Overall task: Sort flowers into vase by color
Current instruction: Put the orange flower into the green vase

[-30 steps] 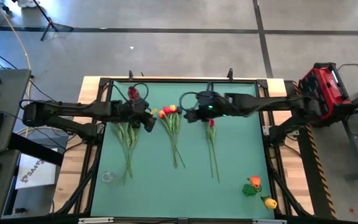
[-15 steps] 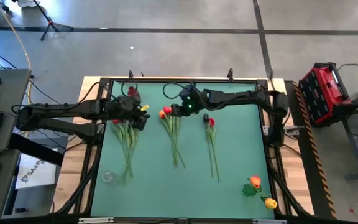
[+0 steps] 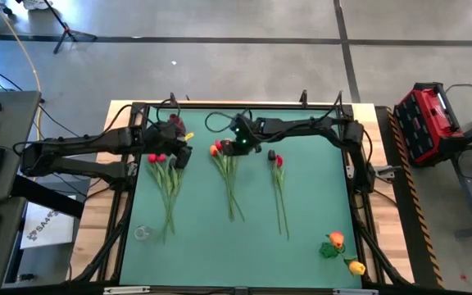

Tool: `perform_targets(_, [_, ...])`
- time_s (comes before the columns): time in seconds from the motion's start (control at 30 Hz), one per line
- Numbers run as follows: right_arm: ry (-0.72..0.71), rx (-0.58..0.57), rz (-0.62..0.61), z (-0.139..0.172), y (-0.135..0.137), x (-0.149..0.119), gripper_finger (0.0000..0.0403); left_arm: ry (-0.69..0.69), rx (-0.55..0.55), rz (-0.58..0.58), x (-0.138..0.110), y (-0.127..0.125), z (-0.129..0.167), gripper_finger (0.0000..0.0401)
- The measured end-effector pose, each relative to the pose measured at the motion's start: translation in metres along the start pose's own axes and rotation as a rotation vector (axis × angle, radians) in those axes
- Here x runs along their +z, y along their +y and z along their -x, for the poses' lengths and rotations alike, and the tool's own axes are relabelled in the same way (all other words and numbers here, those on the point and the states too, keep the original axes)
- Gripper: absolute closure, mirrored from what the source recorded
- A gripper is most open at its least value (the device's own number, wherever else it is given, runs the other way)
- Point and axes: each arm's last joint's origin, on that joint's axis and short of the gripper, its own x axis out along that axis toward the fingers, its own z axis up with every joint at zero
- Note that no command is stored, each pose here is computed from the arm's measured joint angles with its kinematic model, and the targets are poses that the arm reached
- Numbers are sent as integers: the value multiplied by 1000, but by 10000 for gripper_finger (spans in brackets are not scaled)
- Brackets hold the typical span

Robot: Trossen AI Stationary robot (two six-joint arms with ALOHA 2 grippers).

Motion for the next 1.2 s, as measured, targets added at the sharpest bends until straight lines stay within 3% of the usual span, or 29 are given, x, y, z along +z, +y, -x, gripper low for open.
perform_targets(0.43, [0,-172,-74,-41,12,5,347,27,-35,-190,2,4,-1,270])
perform_targets(0.57, [-25,-203,-28,-34,26,11,347,26,-35,-250,2,4,-1,270])
perform_targets(0.77, [-130,-352,38,-6,44,19,347,51,-31,-298,-1,5,-1,270])
perform_targets(1.03, [-109,-344,-56,-7,44,16,348,33,-22,-337,2,6,-1,270])
perform_targets(1.2, [-80,-382,-85,-26,34,12,348,27,-18,-345,2,6,-1,270])
